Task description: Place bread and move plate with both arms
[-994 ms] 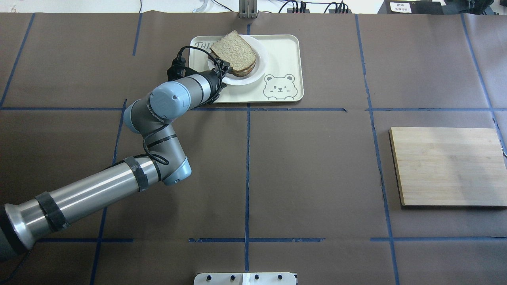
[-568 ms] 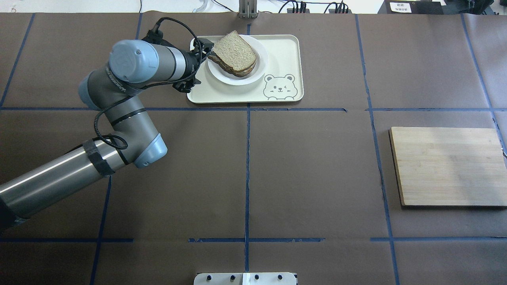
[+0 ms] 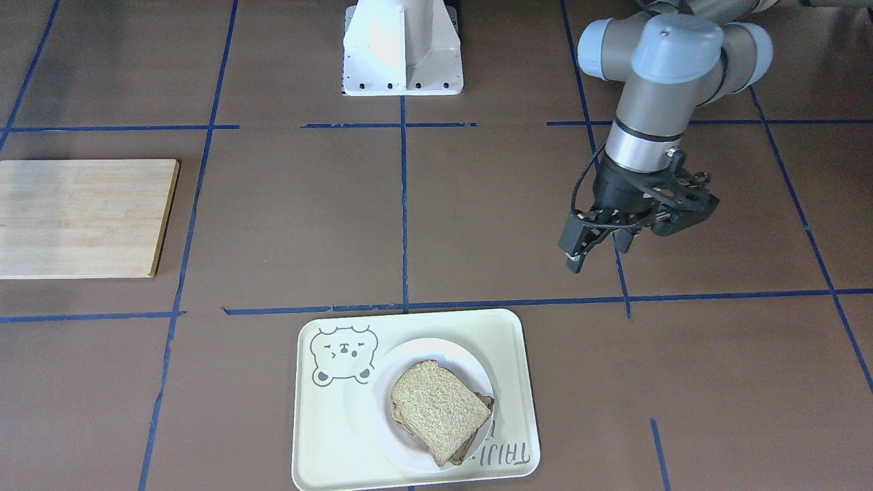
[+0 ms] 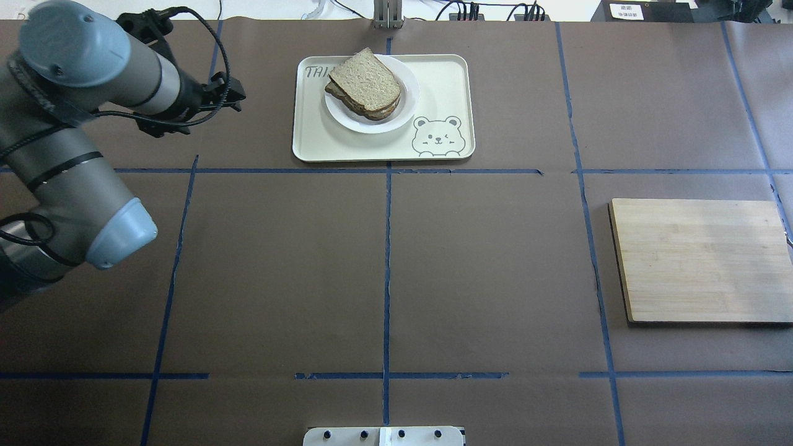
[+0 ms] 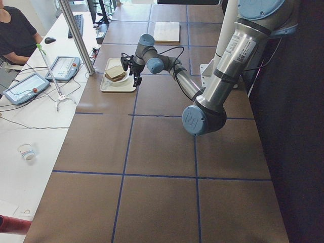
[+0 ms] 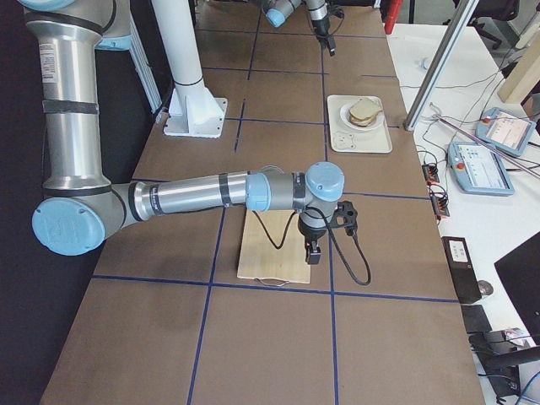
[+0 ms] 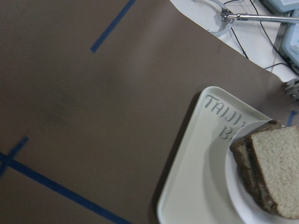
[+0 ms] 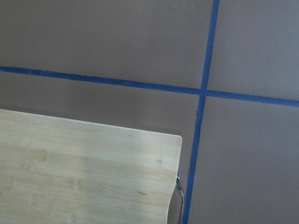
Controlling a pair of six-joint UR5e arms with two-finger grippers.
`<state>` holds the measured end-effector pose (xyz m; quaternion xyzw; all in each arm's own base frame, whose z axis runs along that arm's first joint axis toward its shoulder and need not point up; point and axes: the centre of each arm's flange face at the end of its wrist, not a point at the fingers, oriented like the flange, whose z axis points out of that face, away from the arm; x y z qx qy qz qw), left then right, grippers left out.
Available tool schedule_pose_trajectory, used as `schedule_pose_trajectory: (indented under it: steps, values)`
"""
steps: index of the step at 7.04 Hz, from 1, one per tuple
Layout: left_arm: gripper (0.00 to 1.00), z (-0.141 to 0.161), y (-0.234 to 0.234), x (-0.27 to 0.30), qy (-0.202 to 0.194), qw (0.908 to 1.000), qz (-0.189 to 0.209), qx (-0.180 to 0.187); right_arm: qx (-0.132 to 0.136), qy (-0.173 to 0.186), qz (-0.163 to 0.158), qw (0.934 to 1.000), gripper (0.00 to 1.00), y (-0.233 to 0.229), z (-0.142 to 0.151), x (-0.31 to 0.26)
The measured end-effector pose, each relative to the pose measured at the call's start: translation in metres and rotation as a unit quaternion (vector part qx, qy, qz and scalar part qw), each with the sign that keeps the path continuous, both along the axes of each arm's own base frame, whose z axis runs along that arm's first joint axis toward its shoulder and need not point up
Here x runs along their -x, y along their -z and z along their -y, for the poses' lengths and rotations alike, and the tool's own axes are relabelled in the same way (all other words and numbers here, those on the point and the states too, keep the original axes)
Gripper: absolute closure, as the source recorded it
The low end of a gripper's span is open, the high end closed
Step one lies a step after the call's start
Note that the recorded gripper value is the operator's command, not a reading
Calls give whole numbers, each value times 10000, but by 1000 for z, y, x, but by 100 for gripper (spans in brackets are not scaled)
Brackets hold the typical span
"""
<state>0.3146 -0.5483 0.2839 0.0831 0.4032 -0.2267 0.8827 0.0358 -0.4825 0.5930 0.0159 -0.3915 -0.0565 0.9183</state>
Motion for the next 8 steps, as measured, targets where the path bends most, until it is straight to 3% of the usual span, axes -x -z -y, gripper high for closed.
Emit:
schedule_pose_trajectory:
  steps: [2, 4, 6, 8]
  values:
    - [0, 11, -54, 81, -1056, 9935, 429, -18, 99, -76, 52, 9999, 0, -19, -23, -18]
    - [0, 8, -131, 169, -1911, 9793, 614, -273, 141, -137, 53, 9998, 0, -23, -34, -23]
    - [0, -7, -207, 248, -2390, 9660, 862, -474, 149, -155, 53, 9998, 0, -22, -36, -24]
    - [0, -13, -293, 315, -2862, 9536, 769, -524, 157, -158, 58, 9997, 0, -22, -37, -24]
